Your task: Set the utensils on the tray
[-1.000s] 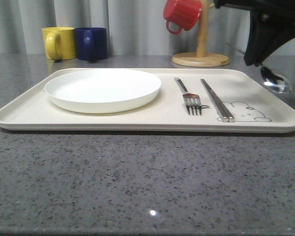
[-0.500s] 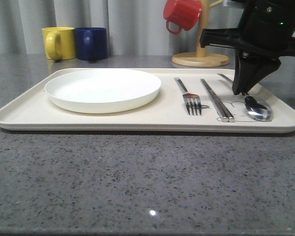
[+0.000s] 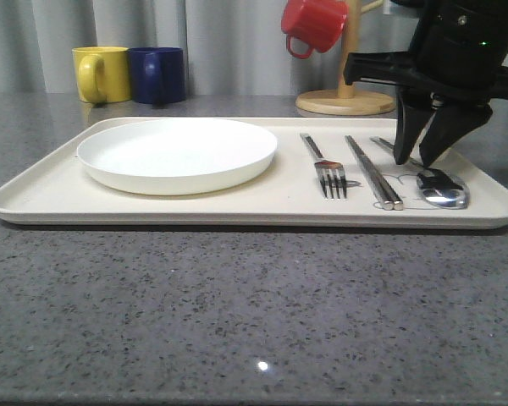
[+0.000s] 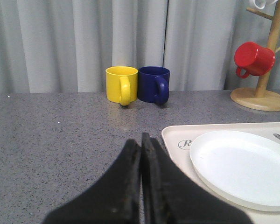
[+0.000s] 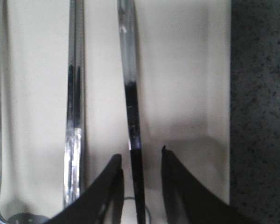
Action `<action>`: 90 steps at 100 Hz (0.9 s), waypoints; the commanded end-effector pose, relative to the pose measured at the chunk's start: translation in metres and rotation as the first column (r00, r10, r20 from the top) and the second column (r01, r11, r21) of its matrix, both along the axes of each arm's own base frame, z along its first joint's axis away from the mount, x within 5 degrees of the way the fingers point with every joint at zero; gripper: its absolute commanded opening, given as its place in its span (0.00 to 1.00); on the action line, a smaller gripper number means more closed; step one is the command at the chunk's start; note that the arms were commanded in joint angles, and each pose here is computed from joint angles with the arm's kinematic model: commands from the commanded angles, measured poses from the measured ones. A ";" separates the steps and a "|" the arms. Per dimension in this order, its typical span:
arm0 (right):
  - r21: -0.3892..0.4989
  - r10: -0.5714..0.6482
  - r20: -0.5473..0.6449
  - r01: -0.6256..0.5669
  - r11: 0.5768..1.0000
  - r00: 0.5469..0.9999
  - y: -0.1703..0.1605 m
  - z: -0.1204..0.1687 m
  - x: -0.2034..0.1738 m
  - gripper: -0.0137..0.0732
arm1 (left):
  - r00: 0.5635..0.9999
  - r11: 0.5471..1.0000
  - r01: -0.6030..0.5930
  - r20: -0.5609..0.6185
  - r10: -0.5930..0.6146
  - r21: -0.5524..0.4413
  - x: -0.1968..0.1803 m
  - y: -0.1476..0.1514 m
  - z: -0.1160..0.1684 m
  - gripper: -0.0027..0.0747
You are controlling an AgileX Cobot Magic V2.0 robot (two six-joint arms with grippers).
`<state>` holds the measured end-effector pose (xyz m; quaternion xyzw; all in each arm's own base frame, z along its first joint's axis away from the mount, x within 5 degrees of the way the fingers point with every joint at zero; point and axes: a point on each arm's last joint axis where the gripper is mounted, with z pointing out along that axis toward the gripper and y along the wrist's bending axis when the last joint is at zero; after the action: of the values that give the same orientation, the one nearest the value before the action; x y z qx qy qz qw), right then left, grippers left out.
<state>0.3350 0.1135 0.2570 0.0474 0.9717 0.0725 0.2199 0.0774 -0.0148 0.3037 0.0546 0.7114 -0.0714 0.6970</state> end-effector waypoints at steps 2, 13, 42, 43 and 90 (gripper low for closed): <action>0.027 0.004 0.121 -0.007 1.000 0.993 -0.001 0.032 -0.002 0.46 | 0.995 0.999 -0.028 0.097 0.031 -0.024 0.000 0.003 0.016 0.01; 0.033 0.003 0.164 -0.009 0.999 0.987 -0.005 0.046 -0.008 0.46 | 0.995 0.999 -0.028 0.097 0.031 -0.024 0.000 0.003 0.016 0.01; -0.016 -0.010 0.316 0.016 1.000 0.949 -0.049 0.097 -0.031 0.46 | 0.995 0.999 -0.028 0.097 0.031 -0.024 0.000 0.003 0.016 0.01; -0.018 -0.014 0.324 0.021 1.000 0.946 -0.051 0.099 -0.033 0.46 | 0.995 0.999 -0.028 0.097 0.031 -0.024 0.000 0.003 0.016 0.01; -0.067 -0.039 0.593 0.097 0.993 0.804 -0.101 0.120 -0.132 0.46 | 0.995 0.999 -0.028 0.097 0.031 -0.024 0.000 0.003 0.016 0.01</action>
<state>0.2243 0.0172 0.3612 0.0632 0.8928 0.0364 0.4446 0.0774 -0.0148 0.3037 0.0546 0.7114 -0.0714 0.6970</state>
